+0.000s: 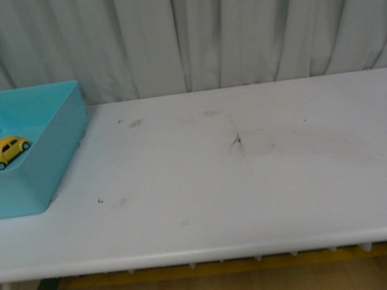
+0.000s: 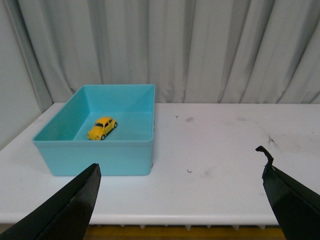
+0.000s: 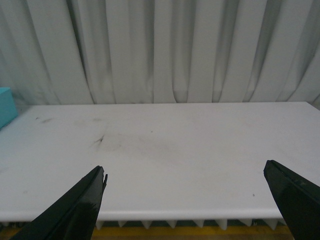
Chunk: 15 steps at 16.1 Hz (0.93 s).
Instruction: Wind up and store yellow beetle toy
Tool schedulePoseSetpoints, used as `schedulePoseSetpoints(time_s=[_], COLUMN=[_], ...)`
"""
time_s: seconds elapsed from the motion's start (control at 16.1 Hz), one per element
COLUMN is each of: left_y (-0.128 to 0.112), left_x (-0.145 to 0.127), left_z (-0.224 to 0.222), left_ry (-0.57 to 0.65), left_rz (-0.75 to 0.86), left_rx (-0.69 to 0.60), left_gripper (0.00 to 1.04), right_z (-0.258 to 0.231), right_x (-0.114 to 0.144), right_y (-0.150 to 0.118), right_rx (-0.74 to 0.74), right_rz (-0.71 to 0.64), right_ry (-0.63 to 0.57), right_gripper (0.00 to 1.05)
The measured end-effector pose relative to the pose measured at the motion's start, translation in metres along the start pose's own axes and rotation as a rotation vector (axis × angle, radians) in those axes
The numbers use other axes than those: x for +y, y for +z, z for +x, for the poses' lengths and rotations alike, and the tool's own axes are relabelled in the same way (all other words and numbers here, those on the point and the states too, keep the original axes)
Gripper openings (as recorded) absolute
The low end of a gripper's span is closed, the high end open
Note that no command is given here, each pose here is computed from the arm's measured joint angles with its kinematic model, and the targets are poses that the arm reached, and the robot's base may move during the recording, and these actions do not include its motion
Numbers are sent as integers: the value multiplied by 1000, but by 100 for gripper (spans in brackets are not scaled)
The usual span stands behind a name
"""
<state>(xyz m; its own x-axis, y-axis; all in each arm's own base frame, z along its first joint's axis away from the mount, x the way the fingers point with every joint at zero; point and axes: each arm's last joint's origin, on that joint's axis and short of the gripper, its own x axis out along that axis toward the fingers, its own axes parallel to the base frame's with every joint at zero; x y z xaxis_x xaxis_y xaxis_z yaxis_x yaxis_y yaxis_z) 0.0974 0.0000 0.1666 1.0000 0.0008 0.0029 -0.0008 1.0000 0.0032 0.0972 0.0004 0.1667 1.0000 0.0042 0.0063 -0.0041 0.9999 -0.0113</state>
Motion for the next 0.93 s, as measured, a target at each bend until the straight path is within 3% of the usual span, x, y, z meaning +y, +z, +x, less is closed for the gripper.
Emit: schedulePoseSetpoints(time_s=[0.93], left_y=[0], left_x=[0], left_z=[0], left_ry=[0], left_rz=[0], left_rx=[1], left_gripper=[98], right_z=[0], right_x=[0], right_y=[0], right_rx=[2], right_rz=[0], right_ry=[0], right_gripper=[98])
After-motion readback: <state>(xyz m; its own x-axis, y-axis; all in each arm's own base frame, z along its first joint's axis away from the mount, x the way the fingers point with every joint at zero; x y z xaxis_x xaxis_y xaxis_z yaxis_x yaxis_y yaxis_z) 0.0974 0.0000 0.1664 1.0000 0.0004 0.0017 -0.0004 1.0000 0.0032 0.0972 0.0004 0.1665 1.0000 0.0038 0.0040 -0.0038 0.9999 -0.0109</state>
